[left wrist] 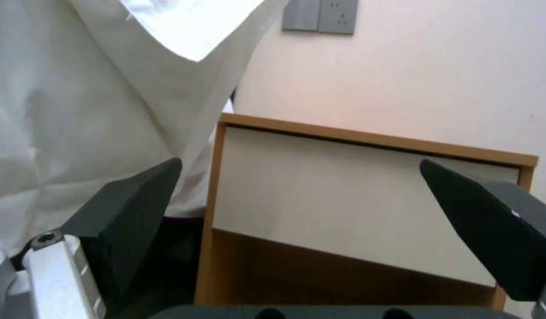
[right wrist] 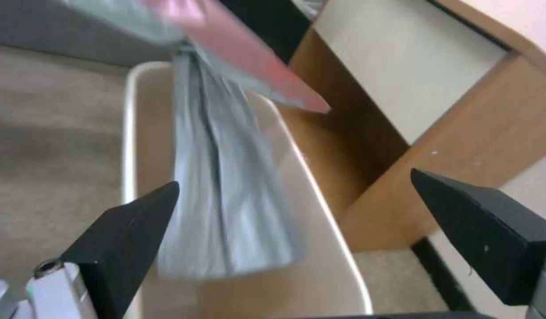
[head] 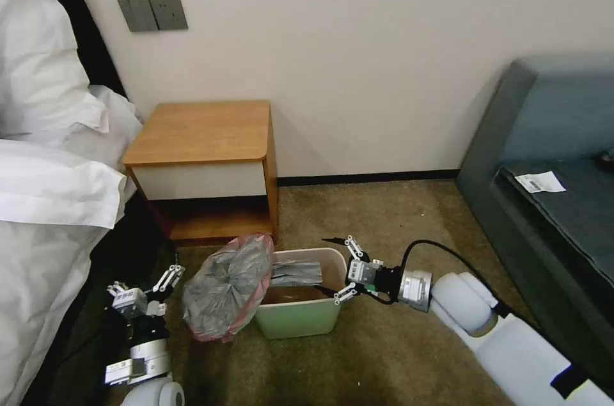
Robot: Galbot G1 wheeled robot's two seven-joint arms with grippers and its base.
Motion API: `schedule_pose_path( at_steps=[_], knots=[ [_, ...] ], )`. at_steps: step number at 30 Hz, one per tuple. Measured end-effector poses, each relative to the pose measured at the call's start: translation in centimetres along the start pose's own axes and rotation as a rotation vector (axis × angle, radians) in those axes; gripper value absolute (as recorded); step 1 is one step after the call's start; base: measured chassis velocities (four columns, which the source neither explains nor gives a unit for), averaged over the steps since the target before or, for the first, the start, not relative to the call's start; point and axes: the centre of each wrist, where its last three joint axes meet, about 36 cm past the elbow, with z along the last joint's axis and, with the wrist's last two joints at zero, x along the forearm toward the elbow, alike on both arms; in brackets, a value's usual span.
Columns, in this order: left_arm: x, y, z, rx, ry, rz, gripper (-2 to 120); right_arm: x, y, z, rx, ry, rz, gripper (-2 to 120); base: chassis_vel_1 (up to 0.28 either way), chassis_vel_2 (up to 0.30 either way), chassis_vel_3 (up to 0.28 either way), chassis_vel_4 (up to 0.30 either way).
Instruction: Pick up the garbage bag from the table and place it over the trash can.
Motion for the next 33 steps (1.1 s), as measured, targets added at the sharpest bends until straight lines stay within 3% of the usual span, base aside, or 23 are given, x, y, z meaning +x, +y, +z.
schedule_pose_path(
  at_steps=[6,15,20,24,25,27,28,29,30,32,33],
  knots=[
    [-0.3,-0.3,-0.4,0.000,-0.005,0.005,100,2.2,-1.0,-0.5,-0.031,-0.019,-0.077,100,0.000,0.000,0.000,0.000],
    [-0.5,-0.5,-0.8,-0.005,-0.013,0.015,100,3.5,-0.2,-1.4,-0.051,-0.048,-0.063,100,0.000,0.000,0.000,0.000],
    [-1.0,-0.7,-3.2,0.014,-0.035,0.021,100,3.4,0.5,-2.0,-0.054,-0.100,-0.004,100,0.000,0.000,0.000,0.000],
    [-1.6,-1.2,-9.0,0.097,-0.011,0.044,100,3.9,1.1,-2.5,-0.059,-0.162,0.107,100,0.000,0.000,0.000,0.000],
    [-1.6,-1.2,-9.0,0.097,-0.011,0.044,100,3.9,1.1,-2.5,-0.059,-0.162,0.107,100,0.000,0.000,0.000,0.000],
    [-2.4,-2.8,-16.1,0.211,0.038,0.136,100,3.9,2.1,-2.9,-0.064,-0.226,0.248,100,0.000,0.000,0.000,0.000],
    [-2.6,-3.5,-18.5,0.256,0.069,0.188,100,3.5,2.5,-3.1,-0.065,-0.250,0.311,100,0.000,0.000,0.000,0.000],
    [-2.6,-3.5,-18.5,0.256,0.069,0.188,100,3.5,2.5,-3.1,-0.065,-0.250,0.311,100,0.000,0.000,0.000,0.000],
    [-2.8,-4.3,-20.6,0.320,0.132,0.249,100,3.1,2.9,-3.2,-0.069,-0.272,0.371,100,0.000,0.000,0.000,0.000],
    [-2.9,-4.7,-21.4,0.353,0.172,0.280,100,2.8,3.1,-3.2,-0.073,-0.286,0.406,100,0.000,0.000,0.000,0.000],
    [-3.1,-5.3,-22.6,0.420,0.288,0.349,100,2.2,3.5,-3.4,-0.084,-0.307,0.463,100,0.000,0.000,0.000,0.000]
  ],
)
